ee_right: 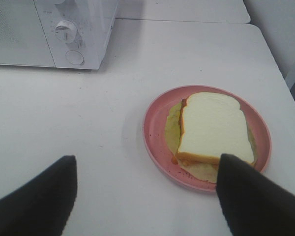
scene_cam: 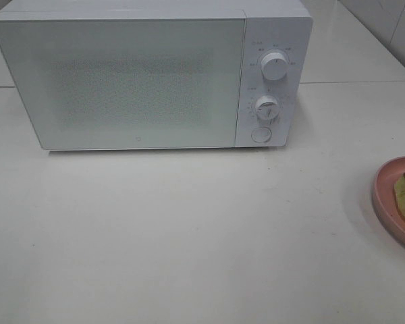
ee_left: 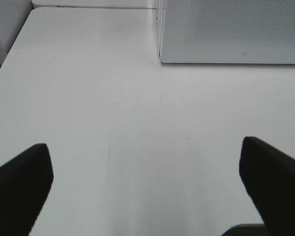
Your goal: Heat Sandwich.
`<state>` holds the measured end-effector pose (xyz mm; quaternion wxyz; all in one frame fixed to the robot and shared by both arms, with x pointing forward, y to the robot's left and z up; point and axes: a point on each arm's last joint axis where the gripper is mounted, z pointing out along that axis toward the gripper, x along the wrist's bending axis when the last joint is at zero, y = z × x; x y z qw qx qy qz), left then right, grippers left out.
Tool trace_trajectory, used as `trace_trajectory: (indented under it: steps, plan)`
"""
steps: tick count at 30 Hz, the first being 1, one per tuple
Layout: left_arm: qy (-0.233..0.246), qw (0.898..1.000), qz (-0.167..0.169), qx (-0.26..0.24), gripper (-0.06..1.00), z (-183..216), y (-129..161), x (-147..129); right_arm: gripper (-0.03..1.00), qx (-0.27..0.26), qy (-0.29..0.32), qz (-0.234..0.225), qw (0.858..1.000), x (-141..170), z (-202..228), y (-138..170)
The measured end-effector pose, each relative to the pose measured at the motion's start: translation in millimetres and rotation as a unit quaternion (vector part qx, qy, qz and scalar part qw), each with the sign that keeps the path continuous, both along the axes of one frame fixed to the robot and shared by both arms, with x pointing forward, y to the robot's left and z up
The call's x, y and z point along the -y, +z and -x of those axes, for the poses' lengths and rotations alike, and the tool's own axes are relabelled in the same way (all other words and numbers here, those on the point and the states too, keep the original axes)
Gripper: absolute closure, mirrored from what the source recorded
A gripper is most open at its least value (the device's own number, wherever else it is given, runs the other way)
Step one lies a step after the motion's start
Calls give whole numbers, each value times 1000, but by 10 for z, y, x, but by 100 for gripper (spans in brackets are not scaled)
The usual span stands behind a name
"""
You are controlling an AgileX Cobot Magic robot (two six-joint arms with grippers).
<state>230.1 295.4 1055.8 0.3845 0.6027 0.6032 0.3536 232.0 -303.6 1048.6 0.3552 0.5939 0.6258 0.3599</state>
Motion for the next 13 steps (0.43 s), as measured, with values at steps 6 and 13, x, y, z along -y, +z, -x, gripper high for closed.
trace_trajectory:
  steps: [6, 13]
  plan:
    - [0, 1000, 0, 0, -3, 0, 0, 0, 21, 0, 0, 0, 1000, 0, 0, 0]
    - [0, 1000, 0, 0, -3, 0, 0, 0, 21, 0, 0, 0, 1000, 0, 0, 0]
